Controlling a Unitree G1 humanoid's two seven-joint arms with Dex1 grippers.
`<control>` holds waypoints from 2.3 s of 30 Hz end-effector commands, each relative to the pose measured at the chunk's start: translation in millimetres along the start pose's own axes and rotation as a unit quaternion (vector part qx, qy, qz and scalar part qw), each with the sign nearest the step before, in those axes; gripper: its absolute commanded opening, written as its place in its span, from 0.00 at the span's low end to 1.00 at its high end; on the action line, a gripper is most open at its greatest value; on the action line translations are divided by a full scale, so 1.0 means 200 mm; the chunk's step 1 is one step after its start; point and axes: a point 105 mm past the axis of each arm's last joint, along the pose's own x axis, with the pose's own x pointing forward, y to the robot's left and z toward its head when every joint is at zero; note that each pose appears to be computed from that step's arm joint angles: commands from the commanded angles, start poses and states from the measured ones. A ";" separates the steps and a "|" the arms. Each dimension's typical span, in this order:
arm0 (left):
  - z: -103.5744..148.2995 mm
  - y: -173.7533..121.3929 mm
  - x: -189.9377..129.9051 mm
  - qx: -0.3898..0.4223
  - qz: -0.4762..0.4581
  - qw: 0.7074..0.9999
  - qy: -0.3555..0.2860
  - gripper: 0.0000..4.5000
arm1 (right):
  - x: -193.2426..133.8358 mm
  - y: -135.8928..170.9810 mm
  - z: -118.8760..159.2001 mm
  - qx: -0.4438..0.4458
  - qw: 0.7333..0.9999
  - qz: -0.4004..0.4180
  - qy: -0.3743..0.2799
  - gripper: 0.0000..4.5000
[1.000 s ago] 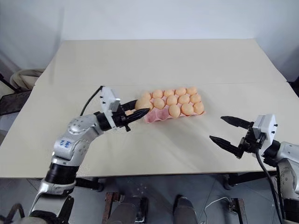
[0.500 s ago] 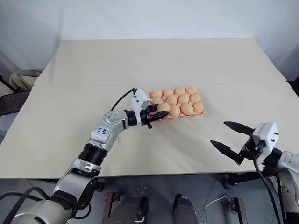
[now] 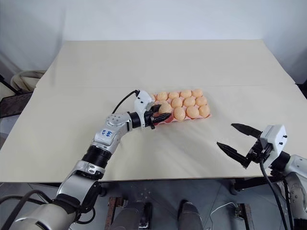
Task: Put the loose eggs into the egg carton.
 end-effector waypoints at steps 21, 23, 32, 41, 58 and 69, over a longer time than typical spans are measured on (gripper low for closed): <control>0.16 0.07 -0.42 0.094 0.217 0.964 -0.120 0.99 | 0.04 -0.02 0.03 -0.009 1.000 0.021 0.004 1.00; 0.11 0.02 -0.46 0.094 0.224 0.963 -0.115 0.99 | 0.06 -0.03 0.04 -0.008 1.000 0.026 0.004 1.00; -0.06 -0.04 -0.56 0.064 0.266 0.958 -0.084 0.99 | 0.10 -0.05 0.04 -0.008 0.999 0.049 0.007 1.00; -0.07 0.03 -0.58 0.025 0.323 0.942 -0.088 0.99 | 0.11 -0.06 0.05 -0.011 0.998 0.056 0.009 1.00; -0.14 -0.19 -0.96 0.004 0.319 0.940 -0.118 0.99 | 0.09 -0.07 0.06 -0.007 0.998 0.061 0.017 1.00; -0.20 -0.20 -0.96 -0.005 0.321 0.940 -0.113 0.99 | 0.12 -0.07 0.06 -0.005 0.997 0.074 0.015 1.00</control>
